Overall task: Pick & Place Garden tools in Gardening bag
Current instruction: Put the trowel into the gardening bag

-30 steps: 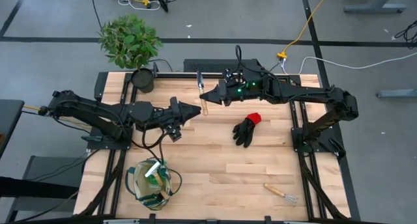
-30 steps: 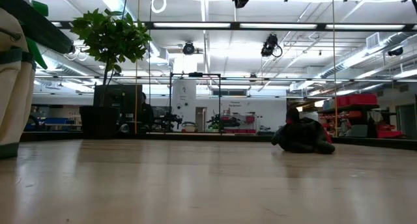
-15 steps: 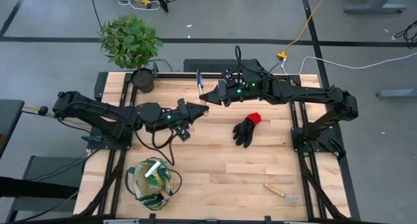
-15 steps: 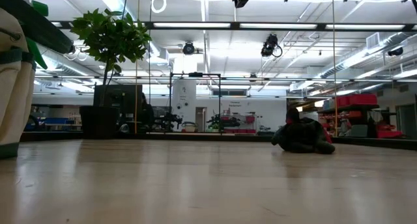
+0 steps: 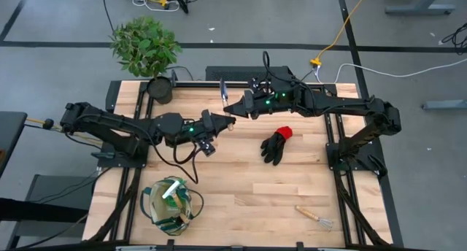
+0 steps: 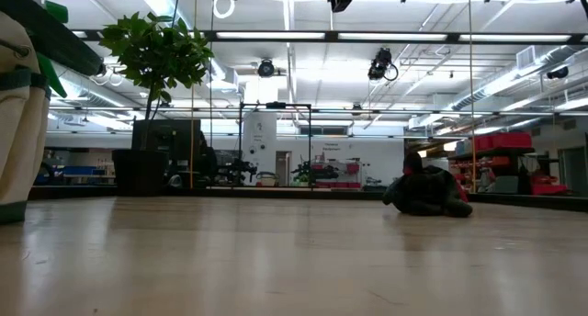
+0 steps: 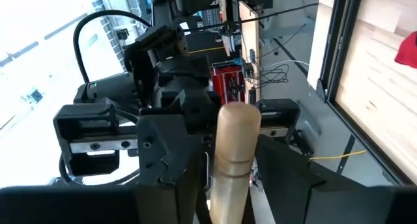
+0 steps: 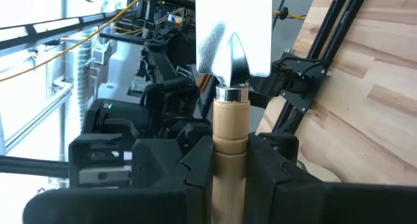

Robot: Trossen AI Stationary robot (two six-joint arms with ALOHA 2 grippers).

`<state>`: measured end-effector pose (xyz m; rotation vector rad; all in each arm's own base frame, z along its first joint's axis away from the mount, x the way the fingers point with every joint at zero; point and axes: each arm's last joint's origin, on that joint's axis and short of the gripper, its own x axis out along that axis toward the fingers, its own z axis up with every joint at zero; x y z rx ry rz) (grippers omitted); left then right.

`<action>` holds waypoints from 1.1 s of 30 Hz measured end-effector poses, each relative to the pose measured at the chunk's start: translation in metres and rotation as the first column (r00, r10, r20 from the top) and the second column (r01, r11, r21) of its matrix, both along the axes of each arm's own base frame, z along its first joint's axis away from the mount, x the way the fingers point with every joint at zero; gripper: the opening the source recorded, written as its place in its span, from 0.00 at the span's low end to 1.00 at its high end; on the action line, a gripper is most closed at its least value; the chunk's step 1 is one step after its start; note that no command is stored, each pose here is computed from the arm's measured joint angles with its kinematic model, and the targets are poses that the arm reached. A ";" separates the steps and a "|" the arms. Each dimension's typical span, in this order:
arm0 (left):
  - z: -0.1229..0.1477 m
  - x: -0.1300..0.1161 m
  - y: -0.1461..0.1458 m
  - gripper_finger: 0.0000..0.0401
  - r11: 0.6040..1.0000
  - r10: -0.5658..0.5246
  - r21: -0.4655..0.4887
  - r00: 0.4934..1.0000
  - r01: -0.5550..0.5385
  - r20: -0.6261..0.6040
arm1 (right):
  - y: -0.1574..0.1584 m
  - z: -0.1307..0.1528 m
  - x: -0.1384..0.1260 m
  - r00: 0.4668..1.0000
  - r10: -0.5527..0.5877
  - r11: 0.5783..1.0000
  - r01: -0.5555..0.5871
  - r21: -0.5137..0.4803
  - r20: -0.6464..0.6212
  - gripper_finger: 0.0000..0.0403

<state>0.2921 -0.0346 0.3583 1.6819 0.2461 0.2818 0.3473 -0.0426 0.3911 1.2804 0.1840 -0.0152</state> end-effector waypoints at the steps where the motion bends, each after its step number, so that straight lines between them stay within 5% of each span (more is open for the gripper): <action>1: 0.000 0.000 0.000 0.37 1.000 0.000 0.000 1.000 0.000 0.001 | 0.000 0.000 0.000 1.000 0.006 1.000 -0.006 0.001 0.000 0.15; 17: 0.000 0.000 0.000 0.21 1.000 0.000 0.005 1.000 0.000 -0.003 | 0.001 0.000 0.000 1.000 0.024 1.000 -0.024 0.011 -0.002 0.15; 33: 0.000 0.000 0.000 0.20 1.000 0.002 0.002 1.000 -0.002 -0.003 | 0.001 -0.001 0.000 1.000 0.024 1.000 -0.024 0.007 -0.006 0.16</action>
